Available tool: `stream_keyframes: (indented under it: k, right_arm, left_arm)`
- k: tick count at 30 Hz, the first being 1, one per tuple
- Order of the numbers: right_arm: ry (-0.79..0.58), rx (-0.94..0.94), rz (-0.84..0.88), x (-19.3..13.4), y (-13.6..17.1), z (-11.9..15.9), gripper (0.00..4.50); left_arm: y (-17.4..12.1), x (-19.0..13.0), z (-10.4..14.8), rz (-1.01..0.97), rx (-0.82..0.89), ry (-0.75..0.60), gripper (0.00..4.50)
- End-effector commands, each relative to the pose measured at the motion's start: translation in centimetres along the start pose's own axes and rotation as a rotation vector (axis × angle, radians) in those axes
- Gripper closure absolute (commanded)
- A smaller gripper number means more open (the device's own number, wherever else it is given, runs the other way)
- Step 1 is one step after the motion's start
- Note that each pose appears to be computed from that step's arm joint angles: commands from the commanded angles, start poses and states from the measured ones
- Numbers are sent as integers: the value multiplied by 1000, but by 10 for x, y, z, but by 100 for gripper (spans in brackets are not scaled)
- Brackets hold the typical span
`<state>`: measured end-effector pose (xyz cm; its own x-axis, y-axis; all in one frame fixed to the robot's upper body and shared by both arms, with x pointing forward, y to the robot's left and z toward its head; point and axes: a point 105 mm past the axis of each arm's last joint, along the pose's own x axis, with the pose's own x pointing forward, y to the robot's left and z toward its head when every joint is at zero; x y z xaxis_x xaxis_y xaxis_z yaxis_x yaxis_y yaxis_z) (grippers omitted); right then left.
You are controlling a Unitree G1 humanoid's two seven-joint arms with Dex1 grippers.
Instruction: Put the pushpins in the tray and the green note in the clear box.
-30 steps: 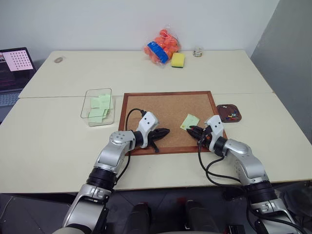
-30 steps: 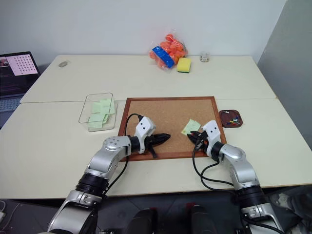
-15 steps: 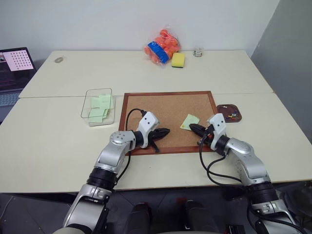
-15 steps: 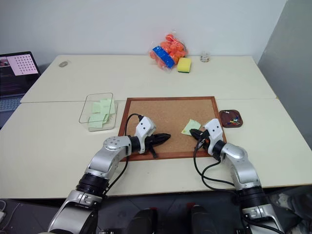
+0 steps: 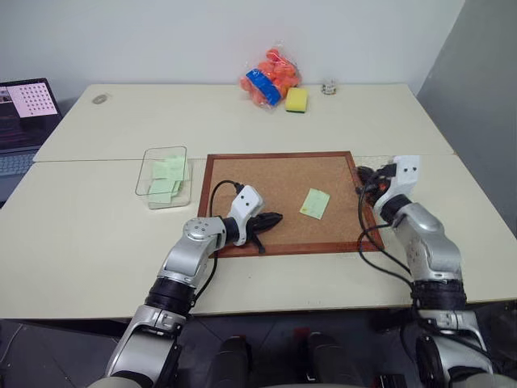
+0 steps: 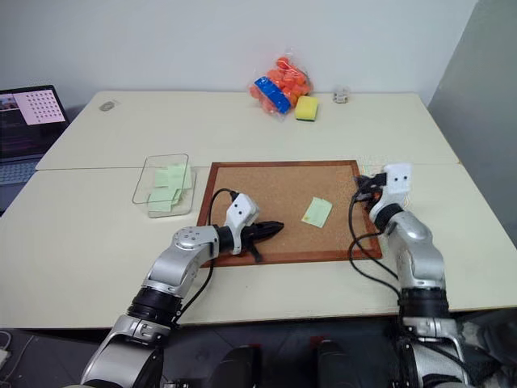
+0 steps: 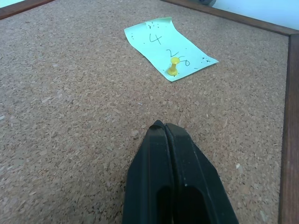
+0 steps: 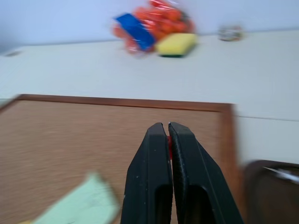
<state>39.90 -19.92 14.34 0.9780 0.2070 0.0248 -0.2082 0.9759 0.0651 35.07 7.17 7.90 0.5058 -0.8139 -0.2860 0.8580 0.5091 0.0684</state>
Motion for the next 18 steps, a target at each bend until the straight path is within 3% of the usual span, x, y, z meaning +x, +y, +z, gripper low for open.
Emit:
stream_keyframes:
  k: [1, 9, 10, 18]
  right_arm:
    - [-17, 5, -142, 9, -30, 10, 447]
    - [66, -5, -202, 12, -46, -9, 447]
    - [67, -4, -207, 12, -47, -10, 400]
    - [56, -18, -213, 11, -50, -6, 249]
  left_arm:
    - [-10, 5, -12, -35, -11, 44, 450]
    - [-8, 2, -13, -20, -10, 47, 450]
    - [-8, 2, -13, -20, -10, 47, 450]
    - [-8, 3, -13, -22, -11, 44, 450]
